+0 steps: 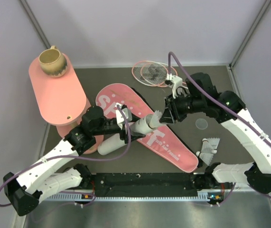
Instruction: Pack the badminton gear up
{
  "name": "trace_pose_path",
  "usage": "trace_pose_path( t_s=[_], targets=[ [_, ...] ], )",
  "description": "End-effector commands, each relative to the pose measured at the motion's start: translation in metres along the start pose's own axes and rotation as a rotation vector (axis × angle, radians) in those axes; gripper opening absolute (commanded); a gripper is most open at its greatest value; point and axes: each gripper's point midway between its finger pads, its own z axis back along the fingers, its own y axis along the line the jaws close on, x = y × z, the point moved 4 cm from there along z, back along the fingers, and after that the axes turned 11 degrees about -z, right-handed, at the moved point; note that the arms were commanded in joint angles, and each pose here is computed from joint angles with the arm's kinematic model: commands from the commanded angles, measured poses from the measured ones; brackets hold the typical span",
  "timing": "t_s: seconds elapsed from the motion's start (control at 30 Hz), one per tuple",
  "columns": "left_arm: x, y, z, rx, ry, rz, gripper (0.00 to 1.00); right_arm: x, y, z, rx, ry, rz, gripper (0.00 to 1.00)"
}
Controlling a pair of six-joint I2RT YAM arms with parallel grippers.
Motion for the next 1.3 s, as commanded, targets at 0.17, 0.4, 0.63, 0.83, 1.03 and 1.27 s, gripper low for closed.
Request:
trace_pose_path(
  t_s=[0.17, 0.4, 0.63, 0.83, 1.03, 1.27],
  targets=[
    [0.023, 0.001, 0.001, -0.009, -0.069, -0.027, 0.07, 0.017, 0.025, -0.023, 0.022, -0.079, 0.031, 0.42],
    [0.024, 0.001, 0.002, 0.002, -0.073, -0.025, 0.07, 0.013, 0.029, -0.052, 0.023, -0.158, -0.026, 0.46],
    [0.025, 0.003, 0.005, 0.031, -0.075, -0.028, 0.07, 0.019, 0.021, 0.008, -0.048, -0.394, -0.01, 0.66],
    [0.026, 0.005, 0.008, 0.051, -0.077, -0.04, 0.07, 0.002, -0.029, 0.065, -0.284, -0.67, -0.096, 0.84],
    [0.028, 0.005, 0.01, 0.062, -0.081, -0.041, 0.07, -0.036, -0.113, 0.066, -0.653, -0.7, -0.361, 0.93],
    [0.035, 0.001, 0.014, 0.056, -0.104, -0.044, 0.07, -0.103, -0.208, 0.049, -0.841, -0.526, -0.874, 0.95]
  ],
)
